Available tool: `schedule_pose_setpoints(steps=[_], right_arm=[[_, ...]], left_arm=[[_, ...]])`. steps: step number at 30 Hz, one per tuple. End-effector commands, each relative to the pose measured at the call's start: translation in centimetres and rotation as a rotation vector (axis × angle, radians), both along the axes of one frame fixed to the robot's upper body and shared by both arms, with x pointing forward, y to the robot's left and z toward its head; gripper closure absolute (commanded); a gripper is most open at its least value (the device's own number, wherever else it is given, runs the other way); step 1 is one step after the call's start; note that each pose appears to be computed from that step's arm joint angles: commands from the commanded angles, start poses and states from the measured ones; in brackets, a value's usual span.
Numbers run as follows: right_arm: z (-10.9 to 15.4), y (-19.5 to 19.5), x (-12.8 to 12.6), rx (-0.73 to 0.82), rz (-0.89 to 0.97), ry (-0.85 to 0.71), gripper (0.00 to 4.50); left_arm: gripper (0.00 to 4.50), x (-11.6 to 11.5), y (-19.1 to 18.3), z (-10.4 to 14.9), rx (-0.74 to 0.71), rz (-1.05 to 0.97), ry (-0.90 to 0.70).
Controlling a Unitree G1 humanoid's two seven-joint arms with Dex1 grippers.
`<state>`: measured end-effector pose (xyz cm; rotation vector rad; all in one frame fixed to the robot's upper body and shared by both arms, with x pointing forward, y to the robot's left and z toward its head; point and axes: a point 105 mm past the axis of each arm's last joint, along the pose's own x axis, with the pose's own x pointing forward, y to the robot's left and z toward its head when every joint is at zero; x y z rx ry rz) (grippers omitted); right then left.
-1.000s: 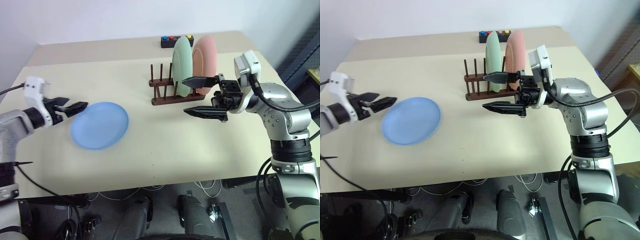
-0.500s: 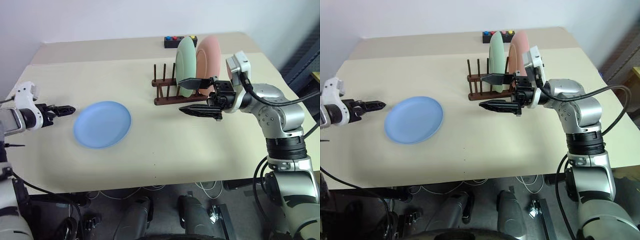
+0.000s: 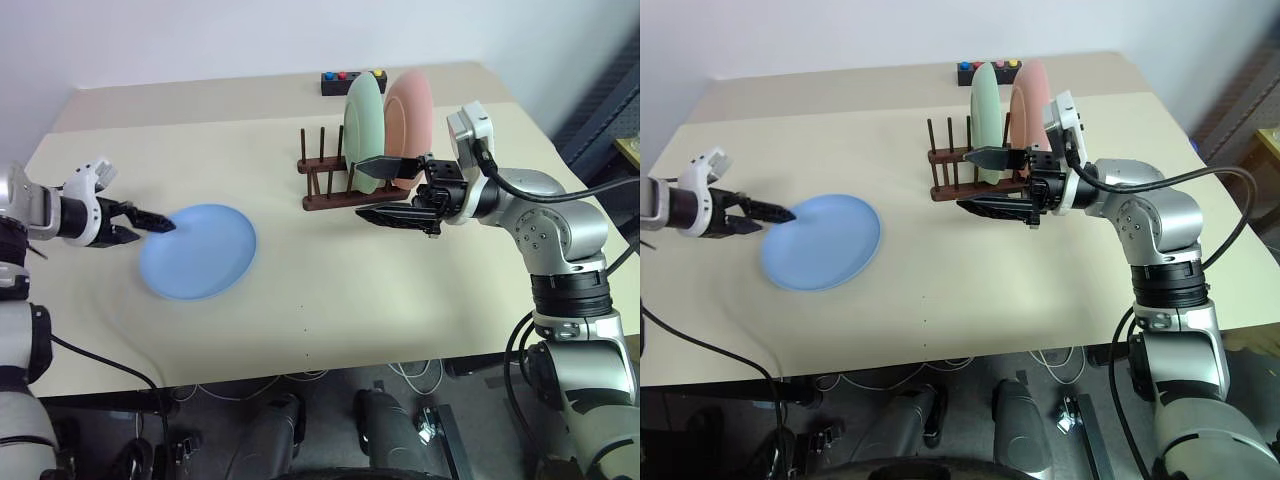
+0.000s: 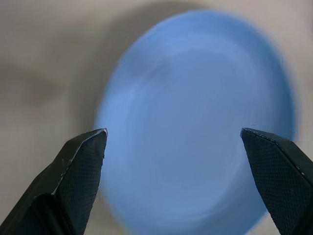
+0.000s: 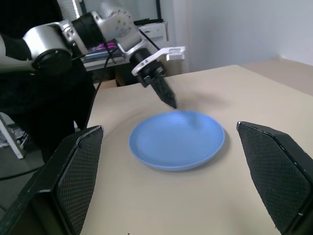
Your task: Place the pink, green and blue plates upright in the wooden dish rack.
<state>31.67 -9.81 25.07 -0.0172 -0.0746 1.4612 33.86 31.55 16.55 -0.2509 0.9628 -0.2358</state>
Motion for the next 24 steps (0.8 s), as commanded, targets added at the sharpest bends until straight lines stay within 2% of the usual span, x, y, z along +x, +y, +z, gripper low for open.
schedule_pose_setpoints(steps=[1, 5, 10, 13, 16, 23, 24], right_arm=[[1.1, -0.6, -0.3, 0.031, -0.006, -0.029, 0.03], [1.0, -0.7, 0.0, 0.037, -0.02, -0.027, 0.03], [1.3, -0.6, 0.3, 0.046, -0.026, -0.03, 0.03], [1.3, -0.7, 0.4, 0.039, -0.031, -0.03, 0.03], [1.3, -0.9, 0.6, 0.033, -0.044, -0.03, 0.0], [1.2, -1.3, 0.8, 0.027, -0.067, -0.033, 0.0], [1.2, -1.3, 0.8, 0.028, -0.069, -0.034, 0.0]], left_arm=[[0.0, -0.9, 1.6, 0.8, 0.0, 0.039, 0.021], [0.0, -0.7, 1.7, 1.8, -0.049, 0.081, 0.011], [0.0, -1.3, -0.1, -0.8, -0.163, 0.097, 0.127], [0.0, -1.6, 0.1, -2.3, -0.176, 0.126, 0.162], [0.77, -1.8, -0.1, -3.3, -0.198, 0.148, 0.191], [4.32, -1.6, -0.1, -3.6, -0.244, 0.219, 0.192], [4.44, -1.5, 0.0, -3.5, -0.241, 0.224, 0.183]])
